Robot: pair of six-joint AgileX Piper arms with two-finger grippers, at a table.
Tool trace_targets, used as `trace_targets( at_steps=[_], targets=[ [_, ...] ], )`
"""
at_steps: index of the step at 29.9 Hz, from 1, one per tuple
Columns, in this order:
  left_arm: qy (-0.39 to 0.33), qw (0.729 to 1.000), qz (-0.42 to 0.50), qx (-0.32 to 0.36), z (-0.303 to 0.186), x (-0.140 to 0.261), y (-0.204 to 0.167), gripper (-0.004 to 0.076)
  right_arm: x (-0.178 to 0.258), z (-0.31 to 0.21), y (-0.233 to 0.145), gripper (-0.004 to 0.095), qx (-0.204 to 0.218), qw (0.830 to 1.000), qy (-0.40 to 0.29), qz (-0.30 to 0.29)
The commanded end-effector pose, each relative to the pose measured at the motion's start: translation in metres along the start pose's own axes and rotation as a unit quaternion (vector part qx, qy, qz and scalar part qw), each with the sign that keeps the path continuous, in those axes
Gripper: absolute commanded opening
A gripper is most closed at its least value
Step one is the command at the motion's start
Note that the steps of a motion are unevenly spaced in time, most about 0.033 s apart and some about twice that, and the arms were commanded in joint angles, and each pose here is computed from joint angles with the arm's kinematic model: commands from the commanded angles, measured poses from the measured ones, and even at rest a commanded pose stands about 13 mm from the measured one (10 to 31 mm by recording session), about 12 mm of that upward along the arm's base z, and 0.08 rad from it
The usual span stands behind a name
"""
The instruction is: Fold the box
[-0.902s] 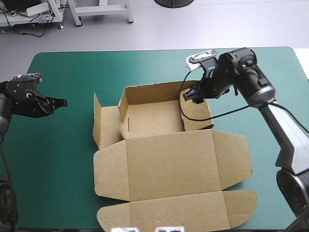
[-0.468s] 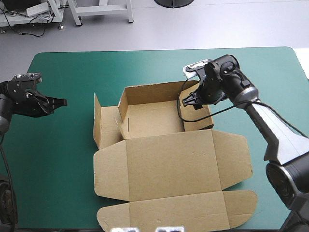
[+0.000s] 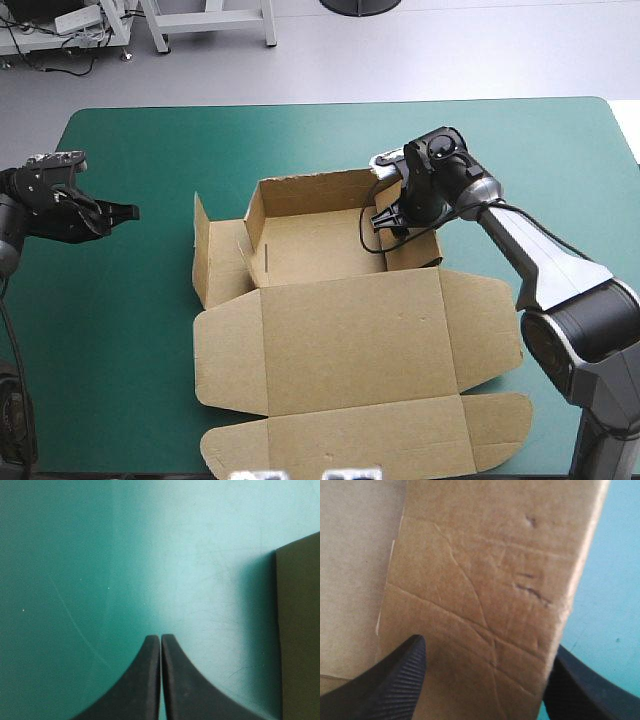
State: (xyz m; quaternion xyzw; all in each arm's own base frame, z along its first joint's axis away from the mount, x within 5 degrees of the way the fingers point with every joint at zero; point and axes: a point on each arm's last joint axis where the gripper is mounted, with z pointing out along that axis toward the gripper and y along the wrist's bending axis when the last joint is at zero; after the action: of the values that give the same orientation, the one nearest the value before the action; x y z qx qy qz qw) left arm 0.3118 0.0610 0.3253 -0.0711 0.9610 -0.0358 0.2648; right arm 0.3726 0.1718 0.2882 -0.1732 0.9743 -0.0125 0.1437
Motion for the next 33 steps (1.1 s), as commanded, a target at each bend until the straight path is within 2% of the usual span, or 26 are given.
trace_targets(
  at_steps=[1,7,13,21,25,30,33],
  targets=[
    [-0.043,0.999,-0.002,0.005,-0.018,-0.007,-0.003,-0.0003,-0.004,-0.028,-0.004,0.0534,0.000,0.998,-0.058,0.006],
    [-0.042,0.999,-0.002,0.005,-0.018,-0.007,-0.003,-0.0003,-0.007,-0.025,-0.014,0.0192,-0.008,0.998,-0.060,0.018],
    [-0.043,0.999,0.003,0.012,-0.018,-0.007,-0.005,-0.0003,-0.006,-0.023,-0.030,-0.0011,-0.028,0.998,-0.051,0.020],
    [-0.045,0.999,0.002,0.019,-0.018,-0.008,-0.006,-0.0003,-0.005,-0.024,-0.049,-0.0024,-0.025,0.999,-0.047,0.011],
    [-0.045,0.999,0.002,0.019,-0.018,-0.008,-0.006,-0.0003,-0.007,-0.043,-0.063,-0.0024,-0.023,0.997,-0.073,0.011],
    [-0.046,0.999,-0.002,0.022,-0.015,-0.009,-0.006,-0.0003,-0.007,-0.093,-0.087,-0.0024,-0.067,0.988,-0.139,0.023],
    [-0.046,0.998,-0.002,0.050,-0.007,-0.012,-0.009,-0.0003,-0.003,-0.125,-0.106,-0.0025,-0.085,0.978,-0.187,0.042]
  ],
)
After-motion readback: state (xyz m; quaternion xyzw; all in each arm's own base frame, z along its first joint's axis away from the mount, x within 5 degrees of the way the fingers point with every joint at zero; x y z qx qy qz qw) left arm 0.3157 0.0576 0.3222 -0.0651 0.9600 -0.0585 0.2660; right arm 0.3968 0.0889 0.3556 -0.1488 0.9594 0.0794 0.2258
